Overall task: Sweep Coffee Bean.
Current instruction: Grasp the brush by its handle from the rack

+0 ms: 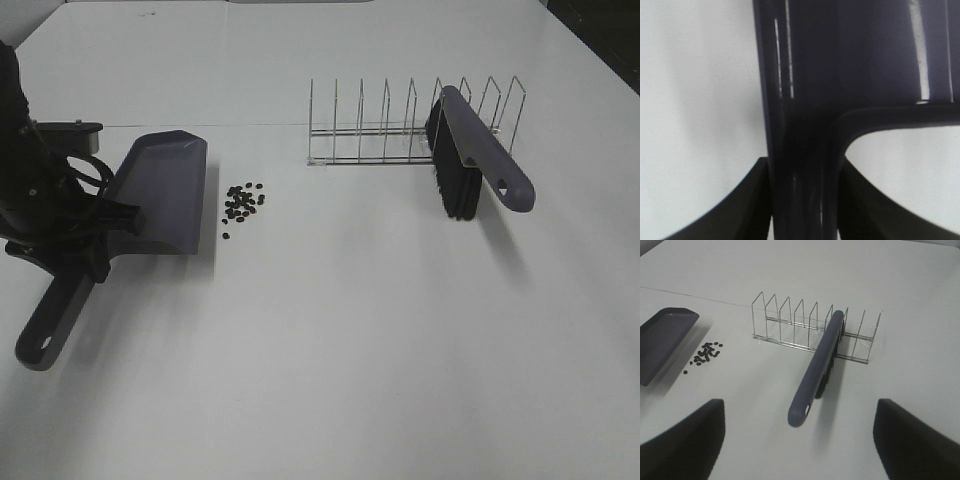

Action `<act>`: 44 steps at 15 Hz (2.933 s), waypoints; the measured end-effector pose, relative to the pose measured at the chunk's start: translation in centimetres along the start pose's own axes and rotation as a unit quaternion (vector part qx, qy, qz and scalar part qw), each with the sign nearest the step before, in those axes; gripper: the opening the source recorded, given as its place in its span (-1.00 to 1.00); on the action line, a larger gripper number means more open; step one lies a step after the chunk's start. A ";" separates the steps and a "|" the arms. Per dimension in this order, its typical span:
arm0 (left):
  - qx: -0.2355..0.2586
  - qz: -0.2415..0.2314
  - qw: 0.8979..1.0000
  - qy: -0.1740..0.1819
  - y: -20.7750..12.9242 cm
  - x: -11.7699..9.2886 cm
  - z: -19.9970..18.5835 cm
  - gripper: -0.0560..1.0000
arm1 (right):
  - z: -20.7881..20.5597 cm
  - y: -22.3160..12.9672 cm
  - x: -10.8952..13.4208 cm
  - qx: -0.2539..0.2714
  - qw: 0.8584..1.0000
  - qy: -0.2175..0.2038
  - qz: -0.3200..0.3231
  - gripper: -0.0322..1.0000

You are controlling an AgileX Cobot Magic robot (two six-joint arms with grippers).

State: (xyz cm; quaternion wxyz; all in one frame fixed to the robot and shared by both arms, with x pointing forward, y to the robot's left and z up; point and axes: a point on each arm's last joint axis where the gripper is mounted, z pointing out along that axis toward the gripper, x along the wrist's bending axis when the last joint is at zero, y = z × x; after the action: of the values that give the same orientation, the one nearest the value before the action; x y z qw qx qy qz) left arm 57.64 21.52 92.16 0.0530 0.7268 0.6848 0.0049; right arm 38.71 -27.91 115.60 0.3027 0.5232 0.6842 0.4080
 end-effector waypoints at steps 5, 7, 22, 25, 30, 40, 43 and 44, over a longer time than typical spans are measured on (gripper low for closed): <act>-0.002 0.000 1.000 0.000 0.0 0.0 0.0 -0.23 | 9.2 8.8 -3.1 0.098 0.993 0.056 0.023 0.28; -0.002 0.000 1.000 0.000 0.0 0.0 0.0 -0.23 | 12.6 10.8 -3.7 0.137 0.987 0.063 0.052 0.21; -0.017 0.000 1.000 -0.002 0.3 0.0 0.0 -0.23 | 36.3 4.8 -1.1 0.357 0.933 -0.027 0.033 0.16; -0.016 0.000 1.000 -0.002 0.3 0.0 0.0 -0.23 | 37.6 3.4 -1.6 0.375 0.925 -0.054 0.031 0.16; -0.015 0.010 1.000 -0.002 0.3 0.0 0.0 -0.23 | 39.4 2.1 -1.8 0.368 0.927 -0.056 0.031 0.16; -0.015 0.011 1.000 -0.002 0.3 0.0 0.0 -0.23 | 41.9 -0.3 -4.9 0.351 0.933 -0.061 0.061 0.15; -0.015 0.012 1.000 -0.002 0.3 0.0 0.0 -0.23 | 43.0 -1.1 -4.6 0.342 0.936 -0.048 0.063 0.14; -0.015 0.012 1.000 -0.001 0.3 0.0 0.0 -0.23 | 43.4 -1.3 -4.6 0.338 0.938 -0.048 0.062 0.13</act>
State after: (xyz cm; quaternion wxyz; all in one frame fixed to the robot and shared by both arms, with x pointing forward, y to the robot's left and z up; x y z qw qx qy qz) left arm 57.92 21.48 92.19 0.0650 0.7342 0.6757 0.0153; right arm 75.77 -21.99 93.39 0.1144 0.6553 0.7325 0.1448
